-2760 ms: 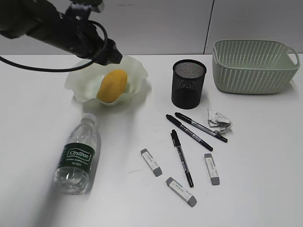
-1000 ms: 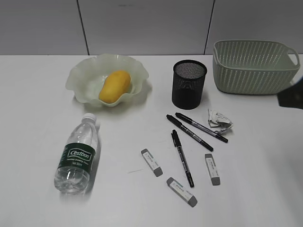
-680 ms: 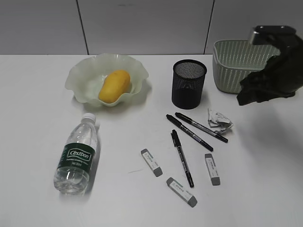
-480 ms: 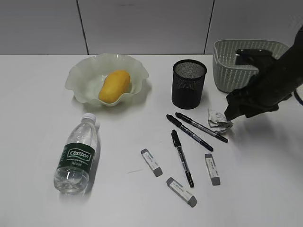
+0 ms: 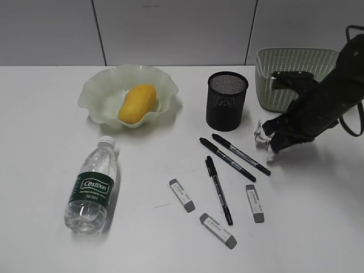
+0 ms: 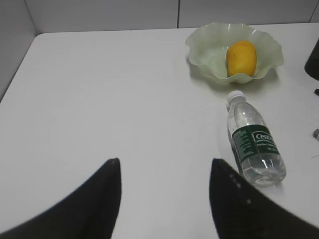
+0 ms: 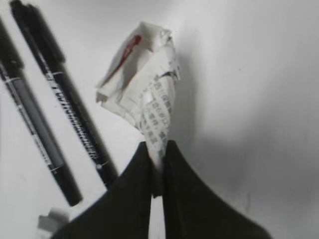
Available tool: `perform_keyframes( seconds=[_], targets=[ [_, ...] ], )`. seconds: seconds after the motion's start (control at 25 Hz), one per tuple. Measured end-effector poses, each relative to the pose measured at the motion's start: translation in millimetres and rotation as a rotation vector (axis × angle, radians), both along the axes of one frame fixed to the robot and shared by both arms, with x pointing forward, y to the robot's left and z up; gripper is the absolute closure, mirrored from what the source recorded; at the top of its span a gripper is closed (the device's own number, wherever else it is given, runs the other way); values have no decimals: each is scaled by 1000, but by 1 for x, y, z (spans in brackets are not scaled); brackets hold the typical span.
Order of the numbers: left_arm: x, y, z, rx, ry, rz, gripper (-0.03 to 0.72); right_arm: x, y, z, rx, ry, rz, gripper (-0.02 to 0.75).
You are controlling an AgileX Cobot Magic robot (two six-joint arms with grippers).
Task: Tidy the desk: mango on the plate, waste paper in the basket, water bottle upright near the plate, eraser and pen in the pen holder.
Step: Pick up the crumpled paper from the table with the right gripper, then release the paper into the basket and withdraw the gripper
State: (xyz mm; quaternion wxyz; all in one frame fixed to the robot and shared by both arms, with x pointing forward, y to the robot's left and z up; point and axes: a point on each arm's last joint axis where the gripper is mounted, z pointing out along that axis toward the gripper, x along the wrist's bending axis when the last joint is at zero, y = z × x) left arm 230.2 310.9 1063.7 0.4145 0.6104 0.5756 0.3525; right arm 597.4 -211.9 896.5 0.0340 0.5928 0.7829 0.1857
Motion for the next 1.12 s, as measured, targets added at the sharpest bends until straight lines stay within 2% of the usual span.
perform_keyframes(
  seconds=[0.16, 0.28, 0.36, 0.44, 0.52, 0.56, 0.64, 0.72, 0.8, 0.88, 0.96, 1.12],
  targets=[
    [0, 0, 0, 0, 0, 0, 263, -7, 0, 57, 32, -127, 10, 701],
    [0, 0, 0, 0, 0, 0, 263, -8, -6, 113, 31, -374, -10, 702],
    [0, 0, 0, 0, 0, 0, 263, 3, -15, 135, 18, -504, -47, 702],
    [0, 0, 0, 0, 0, 0, 263, 26, -32, 144, 3, -580, -106, 702],
    [0, 0, 0, 0, 0, 0, 263, 52, -49, 133, -16, -580, -156, 680],
    [0, 0, 0, 0, 0, 0, 263, 64, -58, 125, -22, -564, -177, 638],
    [0, 0, 0, 0, 0, 0, 263, 80, -70, 109, -28, -506, -192, 486],
    [0, 0, 0, 0, 0, 0, 263, 87, -76, 102, -22, -450, -203, 269],
    [0, 0, 0, 0, 0, 0, 263, 87, -77, 105, -21, -429, -231, 155],
    [0, 0, 0, 0, 0, 0, 263, 81, -78, 117, -34, -419, -233, 147],
    [0, 0, 0, 0, 0, 0, 263, 68, -78, 136, -48, -405, -216, 188],
    [0, 0, 0, 0, 0, 0, 263, 10, -77, 168, -68, -407, -189, 234]
  ],
)
